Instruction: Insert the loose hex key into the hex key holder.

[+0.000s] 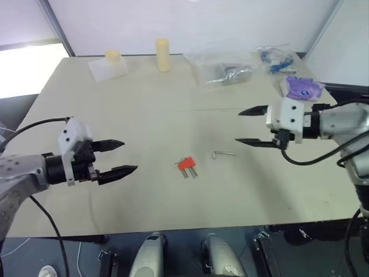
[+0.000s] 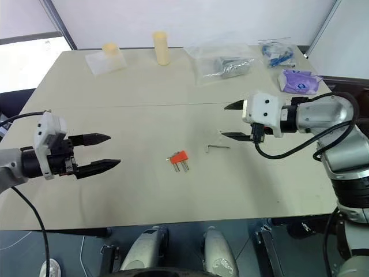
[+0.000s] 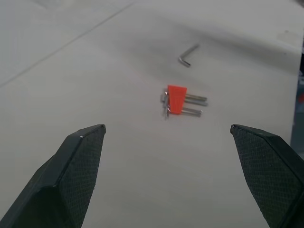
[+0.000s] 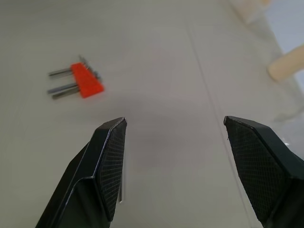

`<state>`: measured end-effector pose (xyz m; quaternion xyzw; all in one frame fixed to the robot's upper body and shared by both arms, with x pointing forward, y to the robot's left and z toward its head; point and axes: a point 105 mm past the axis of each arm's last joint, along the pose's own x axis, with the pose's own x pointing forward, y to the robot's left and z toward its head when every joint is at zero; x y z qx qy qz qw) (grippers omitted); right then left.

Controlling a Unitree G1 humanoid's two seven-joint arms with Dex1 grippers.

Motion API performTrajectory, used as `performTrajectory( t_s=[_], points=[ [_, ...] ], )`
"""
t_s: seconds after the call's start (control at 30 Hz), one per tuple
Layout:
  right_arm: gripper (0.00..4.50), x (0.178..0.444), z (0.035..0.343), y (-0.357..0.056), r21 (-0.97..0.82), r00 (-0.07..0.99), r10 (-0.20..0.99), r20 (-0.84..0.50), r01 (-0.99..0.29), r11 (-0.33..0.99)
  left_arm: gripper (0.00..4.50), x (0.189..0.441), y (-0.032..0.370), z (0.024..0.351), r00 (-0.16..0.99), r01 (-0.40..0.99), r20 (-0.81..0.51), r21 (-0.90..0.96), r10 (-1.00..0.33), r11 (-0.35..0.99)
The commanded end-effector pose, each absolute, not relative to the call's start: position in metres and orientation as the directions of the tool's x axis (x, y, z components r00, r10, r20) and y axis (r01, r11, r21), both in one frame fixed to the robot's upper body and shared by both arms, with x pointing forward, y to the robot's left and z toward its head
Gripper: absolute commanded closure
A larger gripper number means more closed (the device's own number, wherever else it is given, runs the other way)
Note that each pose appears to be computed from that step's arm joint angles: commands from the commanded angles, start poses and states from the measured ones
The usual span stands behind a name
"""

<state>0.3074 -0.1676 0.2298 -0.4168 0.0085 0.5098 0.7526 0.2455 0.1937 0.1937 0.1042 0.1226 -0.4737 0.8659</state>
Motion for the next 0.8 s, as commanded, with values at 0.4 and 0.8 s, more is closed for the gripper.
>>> performTrajectory(
  t_s=[0.4, 0.8],
  points=[
    [1.1, 0.303, 0.243, -0.156, -0.661, 0.451, 0.777, -0.439, -0.748, 0.06, 0.09, 0.248, 0.187, 0.205, 0.505, 0.861, -0.293, 0.107, -0.812, 0.497],
    [1.1, 0.309, 0.236, -0.143, -0.671, 0.438, 0.772, -0.461, -0.741, 0.02, 0.09, 0.247, 0.187, 0.201, 0.52, 0.853, -0.295, 0.12, -0.802, 0.509]
  ],
)
